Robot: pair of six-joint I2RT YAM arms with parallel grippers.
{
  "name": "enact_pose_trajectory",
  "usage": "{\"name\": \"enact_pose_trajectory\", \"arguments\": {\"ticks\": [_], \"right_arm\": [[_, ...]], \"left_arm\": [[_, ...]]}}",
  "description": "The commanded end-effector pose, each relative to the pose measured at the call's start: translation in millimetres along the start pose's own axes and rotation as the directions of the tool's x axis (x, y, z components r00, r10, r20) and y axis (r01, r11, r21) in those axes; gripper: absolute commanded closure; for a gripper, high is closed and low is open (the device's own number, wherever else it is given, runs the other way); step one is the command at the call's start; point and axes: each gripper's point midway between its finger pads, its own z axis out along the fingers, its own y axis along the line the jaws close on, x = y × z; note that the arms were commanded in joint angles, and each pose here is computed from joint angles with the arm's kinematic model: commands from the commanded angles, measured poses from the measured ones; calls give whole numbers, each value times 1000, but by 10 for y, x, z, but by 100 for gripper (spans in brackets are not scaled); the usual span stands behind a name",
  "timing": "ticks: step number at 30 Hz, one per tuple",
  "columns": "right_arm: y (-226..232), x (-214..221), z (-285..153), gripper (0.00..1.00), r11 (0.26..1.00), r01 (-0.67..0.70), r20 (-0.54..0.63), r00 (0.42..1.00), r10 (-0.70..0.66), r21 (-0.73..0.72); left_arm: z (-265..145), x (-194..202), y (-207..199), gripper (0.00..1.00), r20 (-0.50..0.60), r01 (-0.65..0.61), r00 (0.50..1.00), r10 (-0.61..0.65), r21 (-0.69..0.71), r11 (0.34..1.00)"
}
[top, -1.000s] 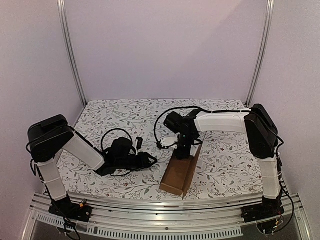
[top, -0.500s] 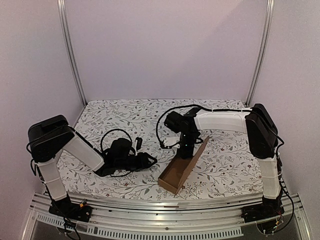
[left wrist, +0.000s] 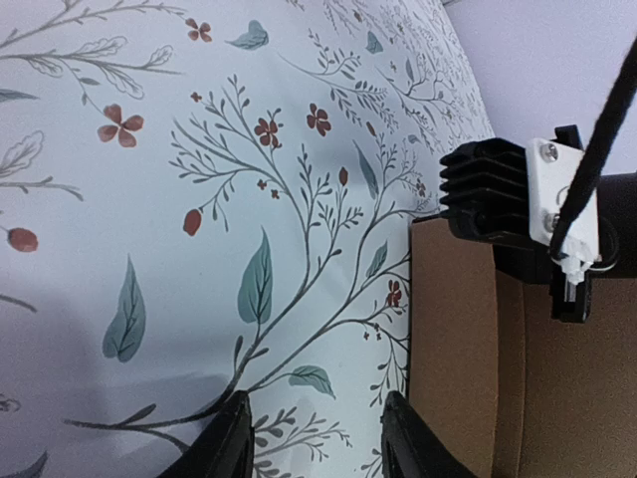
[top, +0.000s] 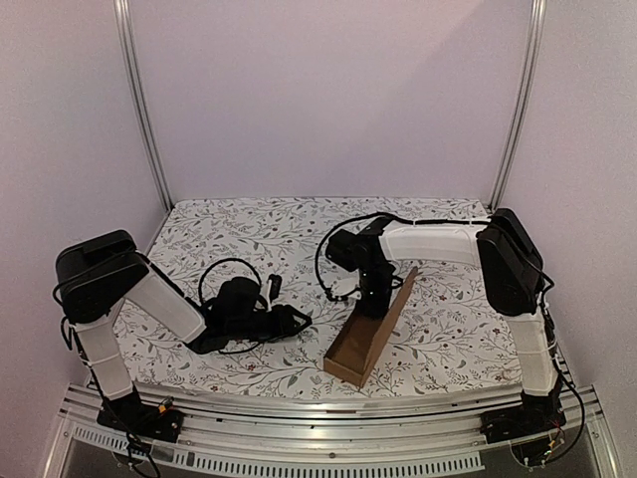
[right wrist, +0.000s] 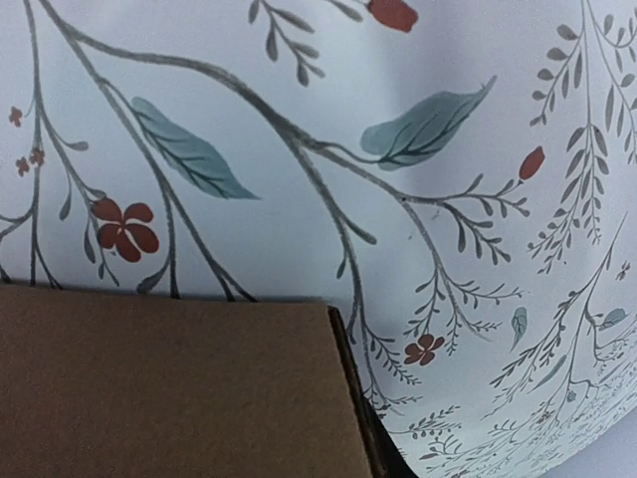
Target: Fold the paper box
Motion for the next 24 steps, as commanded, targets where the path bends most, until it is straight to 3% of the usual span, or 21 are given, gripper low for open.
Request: {"name": "enact_pose_trajectory", "arguments": {"ticks": [1, 6, 9, 14, 19, 24], "right_arm": [[-6, 87, 109, 85, 1000, -26, -64, 998, 27, 4], [-40, -27, -81, 95, 999, -48, 12, 999, 48, 2], [-29, -186, -493, 95, 998, -40, 144, 989, 46, -39], [108, -412, -1191, 96, 994, 17, 384, 923, 26, -111], [197, -510, -1536, 96, 989, 61, 510, 860, 18, -138], [262, -566, -1629, 96, 991, 100, 557, 830, -33, -91]], "left_arm": [[-13, 193, 312, 56, -55, 22, 998, -26, -88, 996], [-50, 167, 276, 56, -45, 17, 999, -20, -75, 997], [-65, 143, 247, 56, -44, -10, 999, 7, -76, 997], [37, 97, 170, 56, -45, -39, 998, 36, -53, 998], [230, 37, -101, 56, -40, -25, 999, 27, 44, 999], [350, -23, -560, 56, -25, -30, 999, 35, 194, 981]]}}
